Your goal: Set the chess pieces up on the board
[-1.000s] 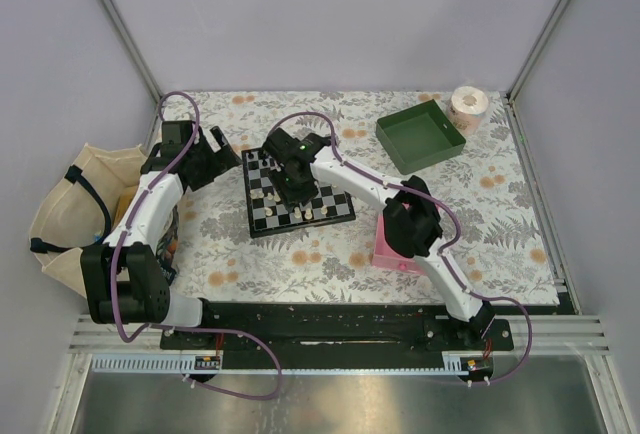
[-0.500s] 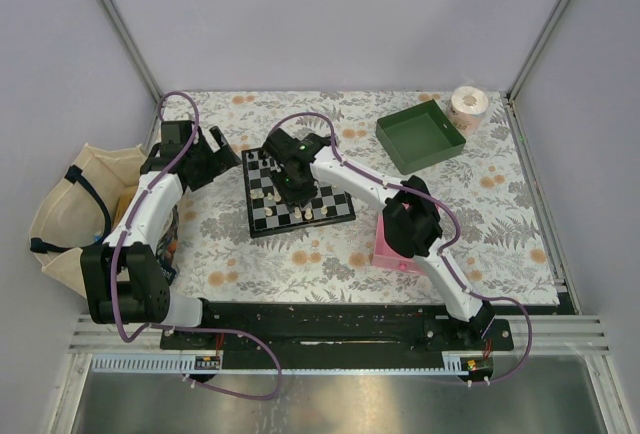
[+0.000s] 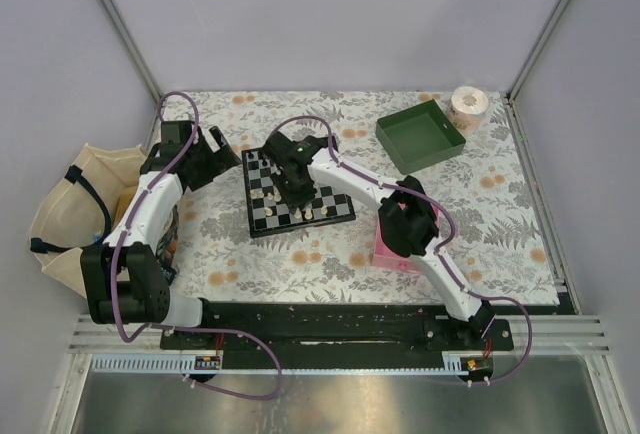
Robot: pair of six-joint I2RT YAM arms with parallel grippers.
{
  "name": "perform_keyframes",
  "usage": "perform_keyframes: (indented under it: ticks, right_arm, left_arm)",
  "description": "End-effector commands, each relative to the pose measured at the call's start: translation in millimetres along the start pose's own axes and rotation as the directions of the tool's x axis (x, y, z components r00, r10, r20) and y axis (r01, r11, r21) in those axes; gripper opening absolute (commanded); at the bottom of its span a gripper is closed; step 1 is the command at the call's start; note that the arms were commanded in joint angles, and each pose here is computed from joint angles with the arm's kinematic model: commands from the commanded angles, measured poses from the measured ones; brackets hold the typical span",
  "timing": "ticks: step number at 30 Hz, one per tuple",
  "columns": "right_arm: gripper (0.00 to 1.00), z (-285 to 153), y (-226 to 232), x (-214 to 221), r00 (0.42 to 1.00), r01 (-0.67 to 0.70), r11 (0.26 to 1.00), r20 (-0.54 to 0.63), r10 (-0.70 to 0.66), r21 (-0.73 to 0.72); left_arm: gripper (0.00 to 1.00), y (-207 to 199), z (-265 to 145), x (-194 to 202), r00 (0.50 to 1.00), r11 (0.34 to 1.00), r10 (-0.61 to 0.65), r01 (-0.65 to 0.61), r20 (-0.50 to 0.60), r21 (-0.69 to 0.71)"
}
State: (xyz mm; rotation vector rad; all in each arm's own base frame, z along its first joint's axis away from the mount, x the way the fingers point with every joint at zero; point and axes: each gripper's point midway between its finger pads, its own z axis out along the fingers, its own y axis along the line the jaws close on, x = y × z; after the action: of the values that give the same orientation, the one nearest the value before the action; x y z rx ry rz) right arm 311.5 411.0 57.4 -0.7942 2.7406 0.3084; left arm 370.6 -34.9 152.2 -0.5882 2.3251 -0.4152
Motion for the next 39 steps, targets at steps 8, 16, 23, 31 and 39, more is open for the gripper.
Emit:
perform_keyframes:
  ticks: [8, 16, 23, 31, 39]
  right_arm:
    - [0.22, -22, 14, -14, 0.998, 0.021, 0.999, 0.058, -0.019, -0.041]
    - [0.2, -27, 11, -10, 0.998, 0.025, 1.0, 0.057, -0.024, -0.01]
    - [0.2, -27, 13, -5, 0.998, 0.035, 0.999, 0.045, -0.034, -0.008]
    - [0.19, -27, 6, -4, 0.998, 0.039, 0.998, 0.047, -0.041, 0.039]
    - [0.19, -28, -1, -5, 0.997, 0.04, 0.996, 0.056, -0.044, 0.08]
  left_arm:
    - [0.99, -8, -6, -12, 0.999, 0.999, 0.004, -0.006, 0.046, 0.041]
    - [0.99, -10, -4, -11, 0.999, 0.999, -0.003, 0.001, 0.038, 0.051]
    - [0.99, -11, -4, -10, 0.999, 0.998, -0.003, 0.001, 0.034, 0.059]
    - [0.99, -11, -3, -10, 0.999, 0.998, -0.004, 0.002, 0.032, 0.058]
    - [0.99, -14, -2, -9, 1.0, 0.997, -0.006, 0.004, 0.026, 0.071]
